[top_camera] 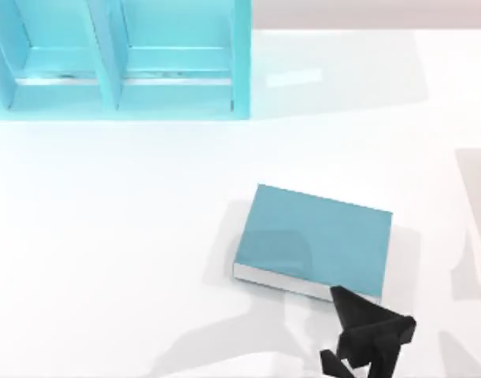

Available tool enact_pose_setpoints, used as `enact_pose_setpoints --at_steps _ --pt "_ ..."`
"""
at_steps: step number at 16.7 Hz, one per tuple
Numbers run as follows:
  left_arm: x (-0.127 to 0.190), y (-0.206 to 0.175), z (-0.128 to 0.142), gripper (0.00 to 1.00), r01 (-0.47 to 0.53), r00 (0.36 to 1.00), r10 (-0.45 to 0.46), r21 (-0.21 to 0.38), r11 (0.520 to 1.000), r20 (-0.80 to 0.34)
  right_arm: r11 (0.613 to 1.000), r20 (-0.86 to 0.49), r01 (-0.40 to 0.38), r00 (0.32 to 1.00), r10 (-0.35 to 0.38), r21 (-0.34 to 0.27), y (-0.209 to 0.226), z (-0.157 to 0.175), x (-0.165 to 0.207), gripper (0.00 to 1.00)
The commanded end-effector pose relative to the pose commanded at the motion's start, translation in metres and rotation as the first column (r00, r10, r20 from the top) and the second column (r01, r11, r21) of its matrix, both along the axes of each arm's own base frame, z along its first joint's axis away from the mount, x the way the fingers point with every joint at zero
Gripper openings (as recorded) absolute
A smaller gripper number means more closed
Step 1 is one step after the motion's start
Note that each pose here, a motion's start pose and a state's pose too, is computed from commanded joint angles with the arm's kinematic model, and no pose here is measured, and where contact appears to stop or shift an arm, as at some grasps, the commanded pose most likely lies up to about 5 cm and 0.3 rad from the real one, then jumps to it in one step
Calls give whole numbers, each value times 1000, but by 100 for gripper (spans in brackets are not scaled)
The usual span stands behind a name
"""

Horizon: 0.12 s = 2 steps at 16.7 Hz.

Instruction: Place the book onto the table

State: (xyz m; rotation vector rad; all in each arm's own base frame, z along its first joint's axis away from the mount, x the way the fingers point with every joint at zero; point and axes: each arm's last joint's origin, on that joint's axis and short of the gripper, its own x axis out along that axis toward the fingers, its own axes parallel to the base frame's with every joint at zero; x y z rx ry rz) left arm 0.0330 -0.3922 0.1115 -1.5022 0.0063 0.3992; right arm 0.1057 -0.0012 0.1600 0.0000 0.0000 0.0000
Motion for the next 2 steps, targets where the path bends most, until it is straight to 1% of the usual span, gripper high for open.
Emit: enact_pose_setpoints --at_steps 2 --pt "-1 0 1 100 0 1000 0 -1 1000 1 1000 0 0 1000 0 0 0 0 0 100"
